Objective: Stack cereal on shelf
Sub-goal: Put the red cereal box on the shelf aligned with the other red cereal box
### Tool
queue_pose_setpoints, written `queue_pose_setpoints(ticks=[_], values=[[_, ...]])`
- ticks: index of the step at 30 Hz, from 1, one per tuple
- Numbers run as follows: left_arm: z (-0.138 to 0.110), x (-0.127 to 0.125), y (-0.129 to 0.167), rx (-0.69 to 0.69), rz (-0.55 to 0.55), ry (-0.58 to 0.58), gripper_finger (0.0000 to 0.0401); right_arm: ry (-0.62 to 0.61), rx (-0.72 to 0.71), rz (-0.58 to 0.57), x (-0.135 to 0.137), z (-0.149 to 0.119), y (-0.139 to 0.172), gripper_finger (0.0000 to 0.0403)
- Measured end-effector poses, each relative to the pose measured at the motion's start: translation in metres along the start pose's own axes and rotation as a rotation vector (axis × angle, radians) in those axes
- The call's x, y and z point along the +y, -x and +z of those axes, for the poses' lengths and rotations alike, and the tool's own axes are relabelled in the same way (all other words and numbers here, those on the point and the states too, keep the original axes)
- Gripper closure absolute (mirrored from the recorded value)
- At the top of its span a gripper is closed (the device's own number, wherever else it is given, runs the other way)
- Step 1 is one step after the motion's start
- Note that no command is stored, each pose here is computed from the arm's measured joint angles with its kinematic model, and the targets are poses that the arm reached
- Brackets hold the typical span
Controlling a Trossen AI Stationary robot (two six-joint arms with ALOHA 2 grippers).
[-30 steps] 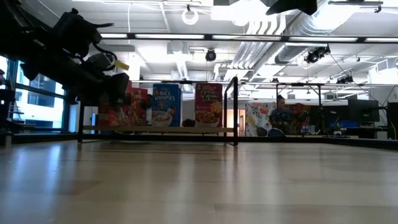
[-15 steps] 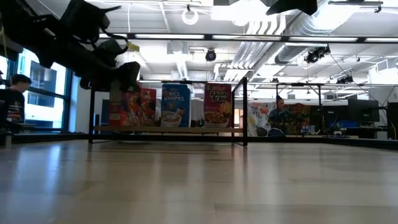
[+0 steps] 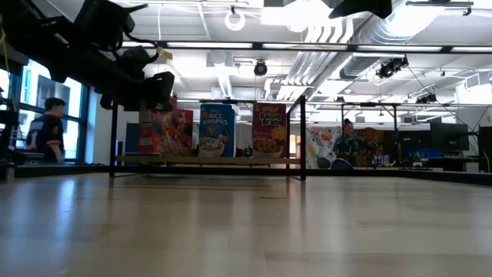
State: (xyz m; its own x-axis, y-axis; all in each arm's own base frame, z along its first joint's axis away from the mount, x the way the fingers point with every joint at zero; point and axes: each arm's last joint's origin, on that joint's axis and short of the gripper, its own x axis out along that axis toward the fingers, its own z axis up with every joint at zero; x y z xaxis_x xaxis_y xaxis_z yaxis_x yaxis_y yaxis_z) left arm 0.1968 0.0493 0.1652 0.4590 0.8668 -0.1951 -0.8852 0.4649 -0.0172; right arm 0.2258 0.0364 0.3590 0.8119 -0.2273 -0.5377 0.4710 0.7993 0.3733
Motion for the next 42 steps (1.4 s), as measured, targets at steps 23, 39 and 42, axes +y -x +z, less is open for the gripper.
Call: queue_pose_setpoints(ticks=[23, 39, 42], values=[[0.062, -0.022, -0.011, 0.123, 0.111, 0.04, 0.0286, 0.036, -0.014, -0.021, -0.001, 0.0, 0.0, 0.0111], [0.044, -0.051, -0.027, 0.118, 0.207, -0.053, 0.0284, 0.036, -0.018, -0.027, -0.001, 0.0, -0.001, 0.0111], [0.042, -0.051, -0.027, 0.119, 0.226, -0.049, 0.0284, 0.037, -0.017, -0.026, -0.001, 0.0, -0.001, 0.0111]])
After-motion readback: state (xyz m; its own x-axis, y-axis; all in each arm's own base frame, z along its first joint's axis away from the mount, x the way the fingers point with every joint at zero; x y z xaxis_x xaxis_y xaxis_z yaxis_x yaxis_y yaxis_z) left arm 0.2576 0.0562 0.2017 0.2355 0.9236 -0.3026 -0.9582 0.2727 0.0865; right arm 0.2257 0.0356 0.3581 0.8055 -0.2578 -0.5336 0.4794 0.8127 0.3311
